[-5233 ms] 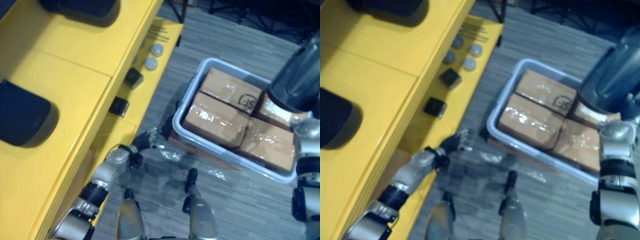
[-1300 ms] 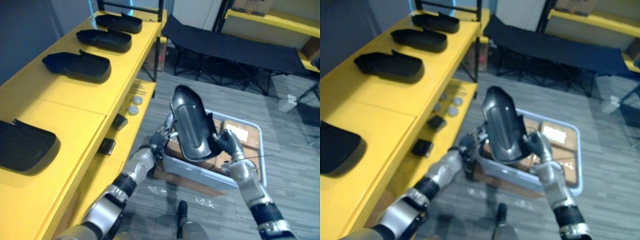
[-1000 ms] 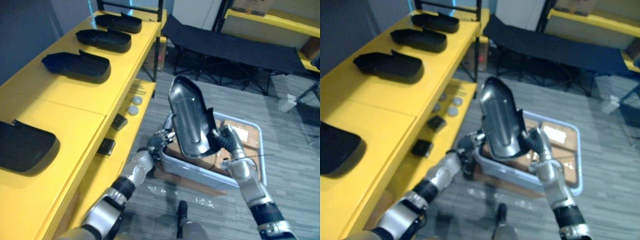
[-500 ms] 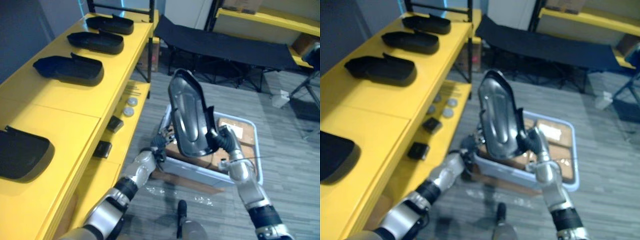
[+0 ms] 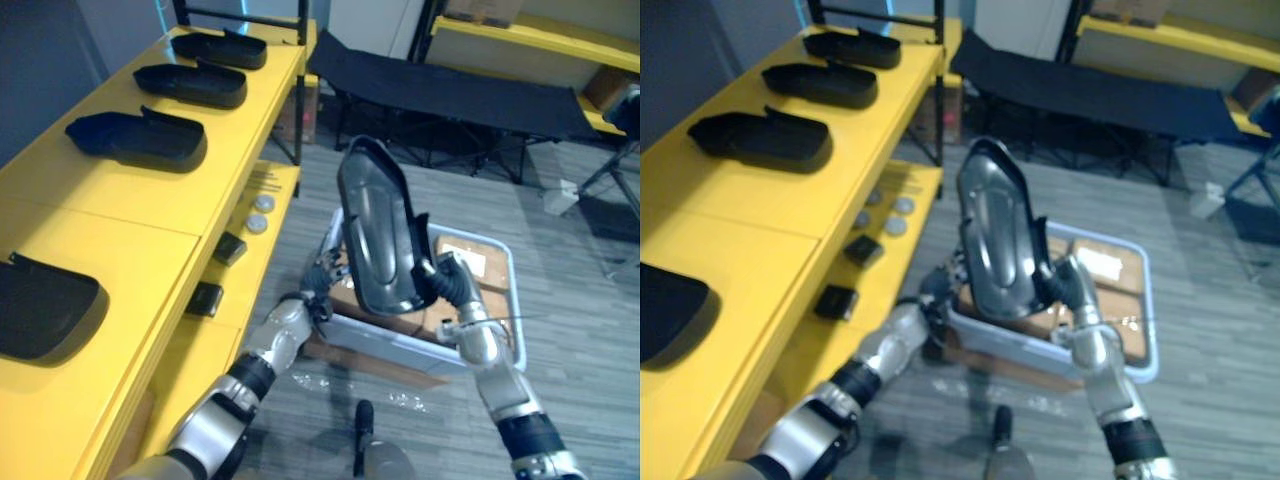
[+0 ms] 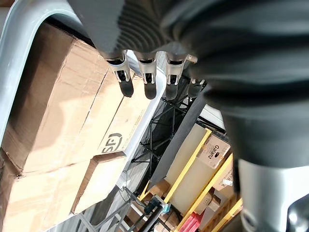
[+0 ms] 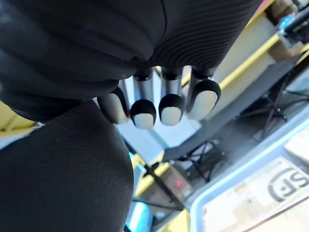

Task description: Walk over and take plastic housings, then place them on the shelf

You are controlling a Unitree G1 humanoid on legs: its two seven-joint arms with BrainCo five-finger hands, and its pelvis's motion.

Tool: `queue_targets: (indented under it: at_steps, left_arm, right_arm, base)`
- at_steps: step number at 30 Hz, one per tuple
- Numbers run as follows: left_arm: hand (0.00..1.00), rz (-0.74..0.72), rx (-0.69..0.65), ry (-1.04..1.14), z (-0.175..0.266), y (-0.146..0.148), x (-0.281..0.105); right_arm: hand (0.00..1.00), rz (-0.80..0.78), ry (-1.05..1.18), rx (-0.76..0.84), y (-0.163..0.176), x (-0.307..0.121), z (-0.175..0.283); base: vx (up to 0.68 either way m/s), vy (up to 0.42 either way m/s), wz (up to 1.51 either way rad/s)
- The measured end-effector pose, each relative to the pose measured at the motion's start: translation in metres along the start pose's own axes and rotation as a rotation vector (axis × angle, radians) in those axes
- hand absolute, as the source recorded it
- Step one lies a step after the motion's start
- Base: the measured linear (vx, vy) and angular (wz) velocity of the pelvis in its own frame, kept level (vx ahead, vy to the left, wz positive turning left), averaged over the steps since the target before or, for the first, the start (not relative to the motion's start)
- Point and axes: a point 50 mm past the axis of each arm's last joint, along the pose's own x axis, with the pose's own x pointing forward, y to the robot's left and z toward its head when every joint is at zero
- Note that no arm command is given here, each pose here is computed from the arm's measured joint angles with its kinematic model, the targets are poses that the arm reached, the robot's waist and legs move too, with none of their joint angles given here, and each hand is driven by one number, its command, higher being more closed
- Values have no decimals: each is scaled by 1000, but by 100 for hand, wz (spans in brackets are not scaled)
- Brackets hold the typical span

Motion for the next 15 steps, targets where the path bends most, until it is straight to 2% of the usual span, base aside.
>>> queue_targets:
  at_steps: [6, 15]
  left_arm:
    - [0, 39, -124, -99, 16, 10, 0]
    - [0, 106, -119, -168, 33, 20, -3]
  right_arm:
    - [100, -55, 47, -18, -5, -3, -9]
    - [100, -184, 163, -39, -25, -6, -32]
  base:
    - [2, 0, 1]
    - [-6, -2, 3]
